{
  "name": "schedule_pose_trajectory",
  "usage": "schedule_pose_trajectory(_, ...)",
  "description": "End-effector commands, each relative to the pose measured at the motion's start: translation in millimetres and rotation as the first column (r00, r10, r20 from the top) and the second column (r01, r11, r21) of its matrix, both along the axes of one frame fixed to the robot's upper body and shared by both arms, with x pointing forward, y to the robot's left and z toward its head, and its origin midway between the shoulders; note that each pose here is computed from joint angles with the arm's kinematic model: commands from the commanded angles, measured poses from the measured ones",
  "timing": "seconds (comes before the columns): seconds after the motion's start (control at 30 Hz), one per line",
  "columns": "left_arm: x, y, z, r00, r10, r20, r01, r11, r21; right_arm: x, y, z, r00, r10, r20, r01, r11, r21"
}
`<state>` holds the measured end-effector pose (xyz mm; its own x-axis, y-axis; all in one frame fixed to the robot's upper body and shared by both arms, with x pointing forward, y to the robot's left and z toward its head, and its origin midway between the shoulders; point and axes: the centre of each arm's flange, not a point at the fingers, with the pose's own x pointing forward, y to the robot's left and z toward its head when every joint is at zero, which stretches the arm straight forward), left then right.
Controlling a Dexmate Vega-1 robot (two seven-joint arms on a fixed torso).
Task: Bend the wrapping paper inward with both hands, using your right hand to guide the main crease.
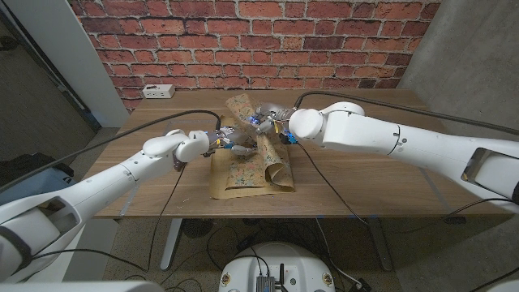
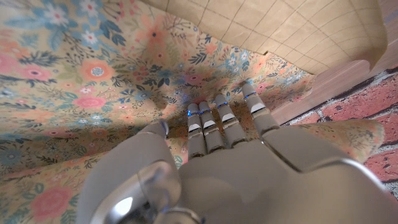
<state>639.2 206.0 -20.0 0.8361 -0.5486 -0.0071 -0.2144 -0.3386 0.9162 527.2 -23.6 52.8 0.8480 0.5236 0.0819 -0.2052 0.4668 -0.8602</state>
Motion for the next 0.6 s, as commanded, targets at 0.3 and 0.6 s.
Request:
schedule_pose_trajectory(0.3,-0.1,-3.2,2.8,1.000,-0.008,0.014,0.008,1.000,0.010,30.2,-29.5,-20.3,0.933,0.296,-0.202,-0.223,0.921,0.320)
schedule_pose_trajectory(0.6,-3.5,-3.5,3.0,1.000,-0.004,0.021,0.003,1.000,0.015,43.2,-47.8,-39.3,0.905,0.322,-0.279,-0.107,0.806,0.583)
